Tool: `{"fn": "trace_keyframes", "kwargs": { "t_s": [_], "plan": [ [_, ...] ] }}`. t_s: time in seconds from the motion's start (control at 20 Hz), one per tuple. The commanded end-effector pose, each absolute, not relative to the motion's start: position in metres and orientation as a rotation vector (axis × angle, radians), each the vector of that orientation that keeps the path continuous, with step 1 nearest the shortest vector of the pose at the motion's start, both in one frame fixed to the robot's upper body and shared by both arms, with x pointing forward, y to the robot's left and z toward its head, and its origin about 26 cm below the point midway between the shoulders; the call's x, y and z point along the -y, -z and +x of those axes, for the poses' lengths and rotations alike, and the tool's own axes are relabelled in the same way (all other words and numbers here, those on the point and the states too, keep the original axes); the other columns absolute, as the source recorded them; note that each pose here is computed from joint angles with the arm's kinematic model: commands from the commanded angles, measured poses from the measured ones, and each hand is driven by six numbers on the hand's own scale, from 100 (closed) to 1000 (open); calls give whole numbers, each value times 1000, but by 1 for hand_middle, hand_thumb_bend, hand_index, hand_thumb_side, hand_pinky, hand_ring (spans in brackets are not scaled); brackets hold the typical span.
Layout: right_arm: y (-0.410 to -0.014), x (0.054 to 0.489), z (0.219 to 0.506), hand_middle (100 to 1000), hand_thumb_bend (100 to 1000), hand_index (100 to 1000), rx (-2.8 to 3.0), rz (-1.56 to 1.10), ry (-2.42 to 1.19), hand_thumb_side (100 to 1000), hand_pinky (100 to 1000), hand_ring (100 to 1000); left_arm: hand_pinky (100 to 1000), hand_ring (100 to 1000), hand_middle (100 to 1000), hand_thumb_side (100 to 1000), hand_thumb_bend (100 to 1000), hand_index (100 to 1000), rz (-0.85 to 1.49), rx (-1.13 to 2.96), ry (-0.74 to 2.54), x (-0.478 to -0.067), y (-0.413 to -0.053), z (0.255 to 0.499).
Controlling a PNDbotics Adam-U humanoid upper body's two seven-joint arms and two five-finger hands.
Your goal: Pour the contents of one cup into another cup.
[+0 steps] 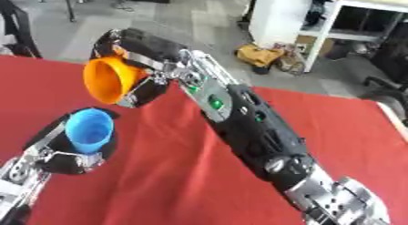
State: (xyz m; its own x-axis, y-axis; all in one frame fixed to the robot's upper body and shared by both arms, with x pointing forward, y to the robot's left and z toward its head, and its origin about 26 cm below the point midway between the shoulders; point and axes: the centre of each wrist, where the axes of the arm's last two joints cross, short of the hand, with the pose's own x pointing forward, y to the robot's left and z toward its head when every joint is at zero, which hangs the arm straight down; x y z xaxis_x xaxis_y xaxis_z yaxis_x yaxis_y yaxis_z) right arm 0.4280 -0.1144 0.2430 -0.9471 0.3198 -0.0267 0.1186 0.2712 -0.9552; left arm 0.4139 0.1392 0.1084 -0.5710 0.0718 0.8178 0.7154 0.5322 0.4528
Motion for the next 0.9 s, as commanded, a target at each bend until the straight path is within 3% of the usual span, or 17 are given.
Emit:
{"fn": "trace_keyframes", "kwargs": {
  "t_s": [0.05,0.9],
  "plan": [
    [-260,113,424,382,278,625,2415,-505,-1774,100,649,588,520,343,318,100,111,762,-655,2016,1069,-133,-120,416],
    [-264,111,421,420,281,603,2456,-750,-1886,100,685,550,522,344,318,100,114,762,-670,2013,1077,-131,-122,415]
  ]
}}
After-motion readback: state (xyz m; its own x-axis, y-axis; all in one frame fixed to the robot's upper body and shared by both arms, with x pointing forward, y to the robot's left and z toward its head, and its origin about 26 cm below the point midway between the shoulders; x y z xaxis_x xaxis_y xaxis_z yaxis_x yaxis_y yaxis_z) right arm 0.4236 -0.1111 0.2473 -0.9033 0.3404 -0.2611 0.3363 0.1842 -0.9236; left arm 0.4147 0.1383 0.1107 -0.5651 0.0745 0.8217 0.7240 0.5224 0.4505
